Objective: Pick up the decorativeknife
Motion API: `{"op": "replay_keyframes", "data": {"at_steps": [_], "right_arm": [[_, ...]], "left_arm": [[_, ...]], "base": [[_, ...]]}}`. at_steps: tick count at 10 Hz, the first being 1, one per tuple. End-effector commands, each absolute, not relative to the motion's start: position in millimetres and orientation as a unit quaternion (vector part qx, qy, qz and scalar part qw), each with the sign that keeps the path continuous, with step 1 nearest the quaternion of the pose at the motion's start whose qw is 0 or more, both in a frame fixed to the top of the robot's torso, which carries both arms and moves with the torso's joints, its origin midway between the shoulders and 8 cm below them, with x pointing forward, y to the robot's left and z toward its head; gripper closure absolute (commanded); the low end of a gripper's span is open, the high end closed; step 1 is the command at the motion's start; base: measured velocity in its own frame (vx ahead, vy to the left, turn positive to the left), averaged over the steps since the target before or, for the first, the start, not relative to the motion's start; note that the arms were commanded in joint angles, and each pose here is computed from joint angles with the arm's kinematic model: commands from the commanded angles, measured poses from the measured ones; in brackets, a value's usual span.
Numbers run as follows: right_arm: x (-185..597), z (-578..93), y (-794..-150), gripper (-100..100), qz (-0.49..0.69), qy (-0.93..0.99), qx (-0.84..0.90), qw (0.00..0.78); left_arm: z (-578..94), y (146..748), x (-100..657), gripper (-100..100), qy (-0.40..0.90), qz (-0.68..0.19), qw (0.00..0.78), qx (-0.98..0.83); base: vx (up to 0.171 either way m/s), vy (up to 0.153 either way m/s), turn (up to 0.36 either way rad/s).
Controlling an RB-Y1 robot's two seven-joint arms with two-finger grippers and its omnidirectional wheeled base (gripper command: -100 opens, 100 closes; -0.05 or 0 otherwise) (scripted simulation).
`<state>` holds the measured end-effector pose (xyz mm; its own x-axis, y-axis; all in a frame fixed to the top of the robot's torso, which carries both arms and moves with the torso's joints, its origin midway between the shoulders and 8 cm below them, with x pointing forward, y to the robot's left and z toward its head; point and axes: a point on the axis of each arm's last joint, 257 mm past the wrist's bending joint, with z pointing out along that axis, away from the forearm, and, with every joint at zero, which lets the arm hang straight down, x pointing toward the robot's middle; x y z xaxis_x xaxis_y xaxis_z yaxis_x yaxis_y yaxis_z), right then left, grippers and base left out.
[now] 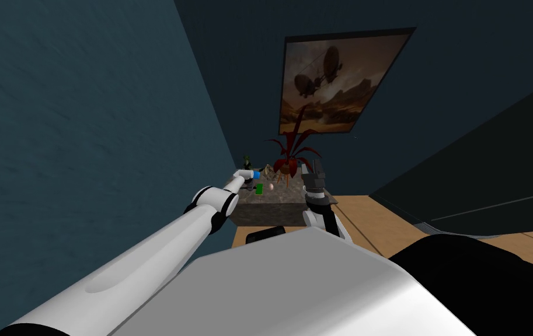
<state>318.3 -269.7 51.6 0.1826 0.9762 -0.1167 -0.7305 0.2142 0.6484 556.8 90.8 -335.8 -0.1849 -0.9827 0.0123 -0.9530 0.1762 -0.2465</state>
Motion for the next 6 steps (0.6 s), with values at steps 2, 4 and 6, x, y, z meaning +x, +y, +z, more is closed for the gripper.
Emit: {"op": "replay_keyframes", "data": {"at_steps": [2, 4, 6], "right_arm": [[318.3, 51.6, -269.7, 0, 0.582, 0.264, 0.232, 0.733], [318.3, 51.6, -269.7, 0, 0.582, 0.264, 0.232, 0.733], [318.3, 51.6, -269.7, 0, 0.582, 0.264, 0.232, 0.733]], "left_arm": [[-335.4, 90.6, 557.2, 100, 0.763, -0.100, 0.075, -0.634], [-335.4, 90.6, 557.3, 0, 0.763, -0.100, 0.075, -0.634], [-320.3, 87.0, 560.7, 100, 0.764, -0.099, 0.074, -0.633]], "base": [[0.000, 0.000, 0.000], [0.000, 0.000, 0.000], [-0.037, 0.016, 0.022]]}}
